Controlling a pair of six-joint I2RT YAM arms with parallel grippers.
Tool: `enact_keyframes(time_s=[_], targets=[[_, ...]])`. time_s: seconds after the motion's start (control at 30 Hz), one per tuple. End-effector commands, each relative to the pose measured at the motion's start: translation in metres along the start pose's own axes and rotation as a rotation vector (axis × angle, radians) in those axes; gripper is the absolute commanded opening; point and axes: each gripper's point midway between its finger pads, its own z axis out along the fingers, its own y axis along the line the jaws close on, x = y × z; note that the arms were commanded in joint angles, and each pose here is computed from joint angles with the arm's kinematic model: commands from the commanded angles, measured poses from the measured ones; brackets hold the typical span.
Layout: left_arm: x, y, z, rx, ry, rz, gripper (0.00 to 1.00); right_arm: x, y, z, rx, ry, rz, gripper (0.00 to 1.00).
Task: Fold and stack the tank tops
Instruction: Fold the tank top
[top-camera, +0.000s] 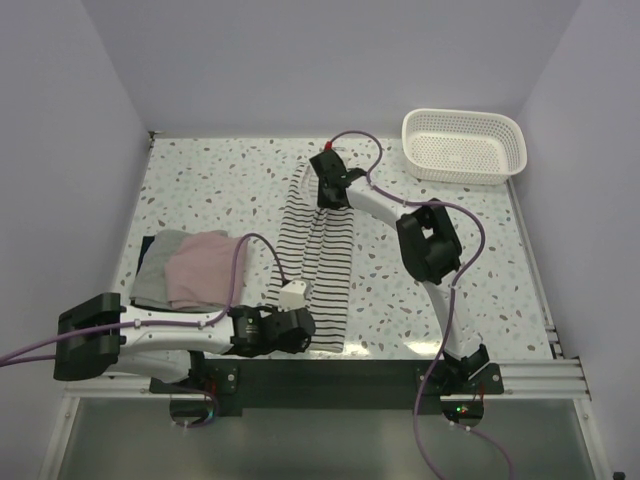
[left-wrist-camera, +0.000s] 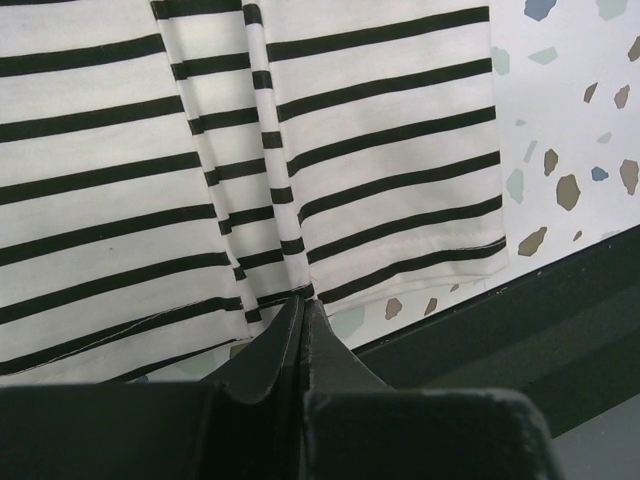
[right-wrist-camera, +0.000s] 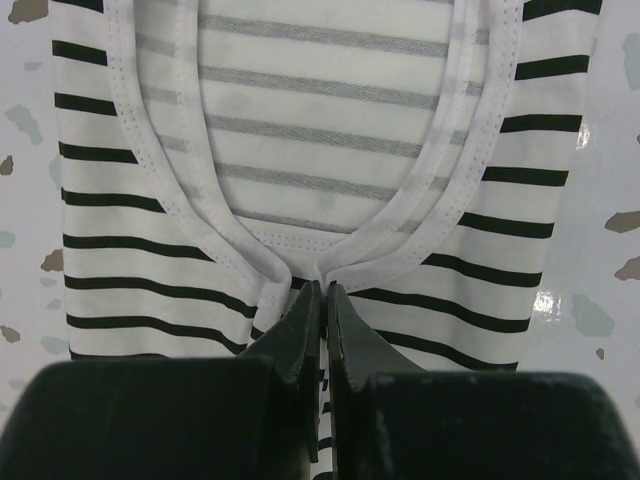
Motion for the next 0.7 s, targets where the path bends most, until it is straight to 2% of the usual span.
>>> enact_keyframes(time_s=[0.0,0.37,0.43,0.47,0.5,0.53,0.57,0.6,0.67], targets=[[0.001,0.003,-0.003,0.0,0.003,-0.028,0.0,-0.02,0.01,-0.007,-0.011,-0.057,0.035,0.0],[0.005,0.005,-0.001,-0.007,0.011,-0.035,0.0,-0.02,0.021,-0.004,-0.056,-0.055,0.055,0.0],[0.003,0.004,-0.002,-0.006,0.006,-0.035,0.02,-0.017,0.023,-0.002,-0.067,-0.047,0.057,0.07],[0.003,0.004,-0.002,-0.006,0.006,-0.034,0.11,-0.015,0.024,-0.002,-0.074,-0.042,0.059,0.1],[0.001,0.003,-0.003,-0.003,0.002,-0.034,0.17,-0.014,0.026,-0.002,-0.085,-0.043,0.062,0.19],[-0.003,0.0,-0.005,0.01,-0.008,-0.034,0.3,-0.013,0.031,-0.003,-0.108,-0.034,0.062,0.22],[-0.004,-0.001,-0.007,0.009,-0.012,-0.031,0.36,-0.016,0.033,-0.004,-0.123,-0.037,0.061,0.27],[-0.013,-0.009,-0.011,0.025,-0.029,-0.033,0.4,-0.02,0.036,-0.009,-0.137,-0.042,0.057,0.37],[-0.027,-0.012,-0.02,0.02,-0.071,-0.021,0.48,-0.027,0.037,-0.017,-0.137,-0.043,0.05,0.46]])
